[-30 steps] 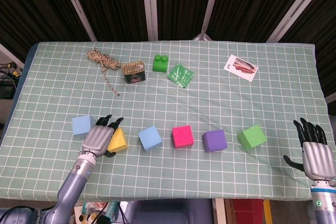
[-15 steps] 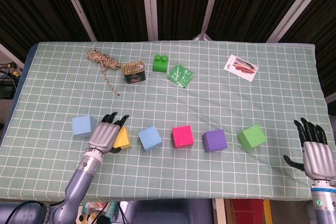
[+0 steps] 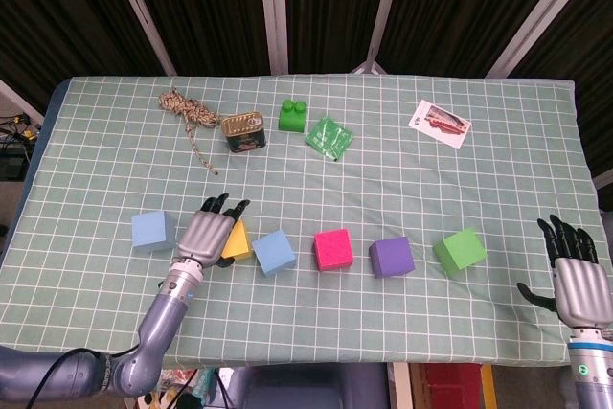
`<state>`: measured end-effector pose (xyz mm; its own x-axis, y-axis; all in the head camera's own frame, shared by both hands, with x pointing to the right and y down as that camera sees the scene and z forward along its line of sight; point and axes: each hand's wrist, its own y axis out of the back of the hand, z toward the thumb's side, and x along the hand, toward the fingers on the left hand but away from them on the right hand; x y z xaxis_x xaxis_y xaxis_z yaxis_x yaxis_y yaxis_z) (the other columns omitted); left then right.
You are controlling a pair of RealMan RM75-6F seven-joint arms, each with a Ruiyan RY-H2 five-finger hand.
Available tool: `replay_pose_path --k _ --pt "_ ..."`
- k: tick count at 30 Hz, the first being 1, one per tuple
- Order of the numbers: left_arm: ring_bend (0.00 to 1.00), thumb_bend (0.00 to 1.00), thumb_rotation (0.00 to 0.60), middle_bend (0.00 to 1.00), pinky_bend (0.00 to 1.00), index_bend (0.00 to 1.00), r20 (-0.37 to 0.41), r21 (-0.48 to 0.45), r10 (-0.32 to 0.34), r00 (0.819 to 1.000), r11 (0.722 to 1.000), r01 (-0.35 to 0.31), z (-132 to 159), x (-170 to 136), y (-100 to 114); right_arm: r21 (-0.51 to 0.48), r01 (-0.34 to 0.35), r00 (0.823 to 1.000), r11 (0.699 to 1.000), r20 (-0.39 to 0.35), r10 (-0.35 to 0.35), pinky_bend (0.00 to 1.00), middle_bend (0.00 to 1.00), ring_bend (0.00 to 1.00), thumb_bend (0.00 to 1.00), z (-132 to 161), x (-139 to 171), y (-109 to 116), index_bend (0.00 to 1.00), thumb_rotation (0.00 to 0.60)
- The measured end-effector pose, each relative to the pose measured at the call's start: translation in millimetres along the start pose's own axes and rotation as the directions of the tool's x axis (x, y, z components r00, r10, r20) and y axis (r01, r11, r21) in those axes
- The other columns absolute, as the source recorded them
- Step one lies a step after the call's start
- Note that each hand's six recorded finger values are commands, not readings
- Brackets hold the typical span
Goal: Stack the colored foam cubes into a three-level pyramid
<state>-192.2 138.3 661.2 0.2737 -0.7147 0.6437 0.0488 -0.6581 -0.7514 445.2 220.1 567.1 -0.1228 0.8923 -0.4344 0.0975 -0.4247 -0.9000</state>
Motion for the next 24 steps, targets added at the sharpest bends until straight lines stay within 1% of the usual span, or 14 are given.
replay_pose_path --k 4,9,17,24 --pt "0.06 0.27 0.6 0.35 0.12 0.11 0.008 0.017 0.013 1.0 1.0 -0.013 2 12 3 -0.003 0.001 1.0 1.0 0.006 -0.001 0.0 0.0 0.0 0.19 -1 -1 1 0.0 0.6" --pt "0.06 0.27 0.6 0.35 0.12 0.11 0.04 0.031 0.028 0.999 0.999 -0.029 11 27 9 -0.008 0.0 1.0 1.0 0.01 0.0 0.0 0.0 0.0 0.18 -3 -1 1 0.0 0.6" --pt "0.06 0.27 0.6 0.34 0.12 0.11 0.105 0.048 0.022 0.994 0.998 -0.027 28 44 13 -0.014 -0.004 1.0 1.0 0.012 0.004 0.0 0.0 0.0 0.19 -3 -1 0 0.0 0.6" --pt "0.06 0.27 0.6 0.32 0.12 0.11 0.141 0.07 0.006 0.99 0.997 -0.016 41 55 12 -0.021 -0.004 1.0 1.0 0.021 0.005 0.0 0.0 0.0 0.19 -5 -2 0 0.0 0.6"
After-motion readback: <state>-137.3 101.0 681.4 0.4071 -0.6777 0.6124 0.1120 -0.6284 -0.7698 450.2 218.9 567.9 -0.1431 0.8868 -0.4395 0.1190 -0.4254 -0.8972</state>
